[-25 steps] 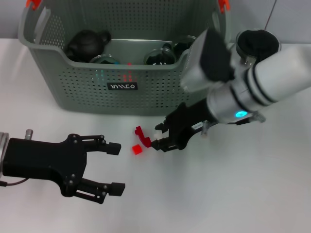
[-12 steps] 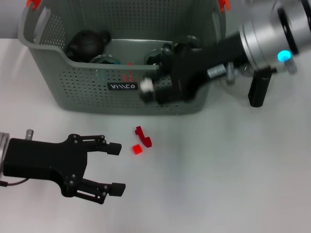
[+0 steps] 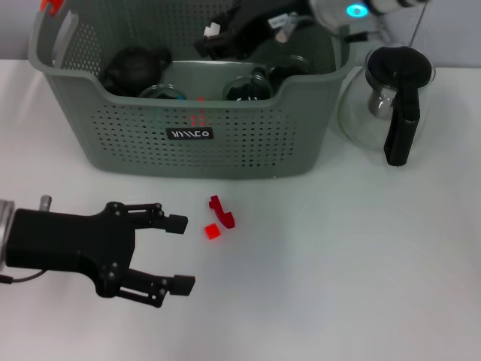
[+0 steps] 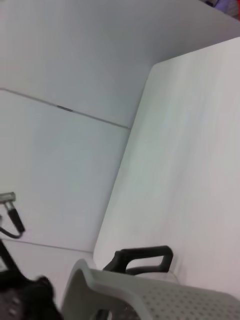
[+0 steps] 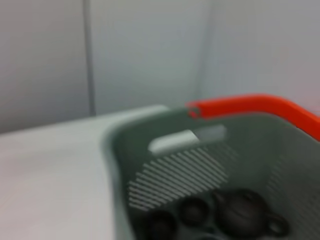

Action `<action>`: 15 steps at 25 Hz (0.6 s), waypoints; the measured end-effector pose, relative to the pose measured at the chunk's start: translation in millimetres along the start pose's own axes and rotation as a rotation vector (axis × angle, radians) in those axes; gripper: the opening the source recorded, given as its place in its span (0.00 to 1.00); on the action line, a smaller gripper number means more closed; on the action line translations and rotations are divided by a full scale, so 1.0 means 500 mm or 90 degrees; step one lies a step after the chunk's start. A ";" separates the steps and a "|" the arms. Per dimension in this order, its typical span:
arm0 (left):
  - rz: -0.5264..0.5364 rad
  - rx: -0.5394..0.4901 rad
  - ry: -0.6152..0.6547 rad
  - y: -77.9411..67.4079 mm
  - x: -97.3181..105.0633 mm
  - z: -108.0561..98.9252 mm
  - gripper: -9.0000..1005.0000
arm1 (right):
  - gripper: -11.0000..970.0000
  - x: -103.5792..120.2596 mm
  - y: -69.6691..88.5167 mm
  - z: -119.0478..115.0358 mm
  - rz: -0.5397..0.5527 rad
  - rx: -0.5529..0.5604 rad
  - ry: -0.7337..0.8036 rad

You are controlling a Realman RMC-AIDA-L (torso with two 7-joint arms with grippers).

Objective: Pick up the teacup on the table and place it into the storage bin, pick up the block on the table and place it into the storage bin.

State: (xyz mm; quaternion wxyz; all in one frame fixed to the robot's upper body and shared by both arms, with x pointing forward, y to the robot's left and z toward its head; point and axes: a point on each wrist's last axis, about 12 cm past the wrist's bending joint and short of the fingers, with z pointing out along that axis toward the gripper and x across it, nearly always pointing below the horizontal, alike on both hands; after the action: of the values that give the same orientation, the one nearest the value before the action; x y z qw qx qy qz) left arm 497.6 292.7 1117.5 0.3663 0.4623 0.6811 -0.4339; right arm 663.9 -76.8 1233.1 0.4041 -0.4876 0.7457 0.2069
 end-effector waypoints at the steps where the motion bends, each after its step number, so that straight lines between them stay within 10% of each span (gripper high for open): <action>1: -0.001 -0.002 -0.001 0.001 -0.001 -0.001 0.93 | 0.63 -0.002 -0.002 0.011 0.002 0.007 0.011; 15: 0.003 -0.009 0.002 0.005 -0.003 -0.006 0.93 | 0.78 -0.003 -0.021 0.018 0.006 0.065 0.008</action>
State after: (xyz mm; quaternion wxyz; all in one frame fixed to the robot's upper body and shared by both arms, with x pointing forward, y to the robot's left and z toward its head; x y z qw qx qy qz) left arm 500.3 295.7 1119.5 0.3695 0.4618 0.6838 -0.4273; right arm 677.0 -74.2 1230.0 0.4228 -0.4643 0.7600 0.1677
